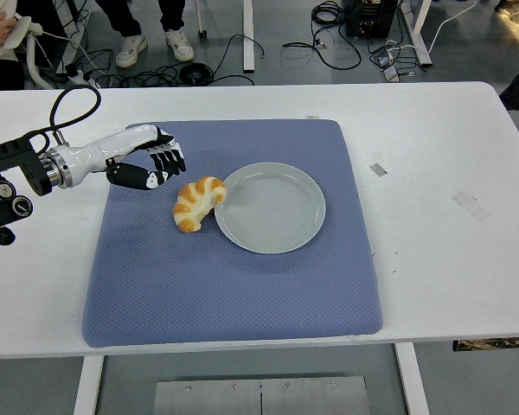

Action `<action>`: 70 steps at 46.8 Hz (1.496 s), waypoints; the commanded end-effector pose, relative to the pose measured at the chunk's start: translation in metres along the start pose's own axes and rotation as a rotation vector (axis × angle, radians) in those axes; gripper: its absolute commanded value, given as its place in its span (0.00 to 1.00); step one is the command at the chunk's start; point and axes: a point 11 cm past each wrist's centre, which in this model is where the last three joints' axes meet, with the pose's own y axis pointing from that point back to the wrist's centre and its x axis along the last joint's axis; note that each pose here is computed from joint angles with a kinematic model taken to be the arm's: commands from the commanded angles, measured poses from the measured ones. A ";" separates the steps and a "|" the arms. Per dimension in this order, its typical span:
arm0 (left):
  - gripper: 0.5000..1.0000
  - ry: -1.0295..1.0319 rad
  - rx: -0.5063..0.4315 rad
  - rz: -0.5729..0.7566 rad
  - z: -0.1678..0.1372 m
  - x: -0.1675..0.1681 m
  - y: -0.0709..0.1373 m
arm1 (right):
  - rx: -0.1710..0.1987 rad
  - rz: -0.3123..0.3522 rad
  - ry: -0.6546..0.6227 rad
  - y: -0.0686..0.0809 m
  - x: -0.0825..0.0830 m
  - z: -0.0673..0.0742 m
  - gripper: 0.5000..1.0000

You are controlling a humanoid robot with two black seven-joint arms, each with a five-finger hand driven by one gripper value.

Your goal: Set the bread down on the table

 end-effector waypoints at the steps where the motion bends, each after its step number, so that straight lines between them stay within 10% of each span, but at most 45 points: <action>1: 0.56 0.019 0.006 0.011 -0.001 0.002 0.001 | 0.000 0.000 0.000 0.000 0.000 0.000 1.00; 70: 0.73 0.333 0.060 0.082 -0.027 -0.054 0.020 | 0.000 0.000 0.000 0.000 0.000 0.000 1.00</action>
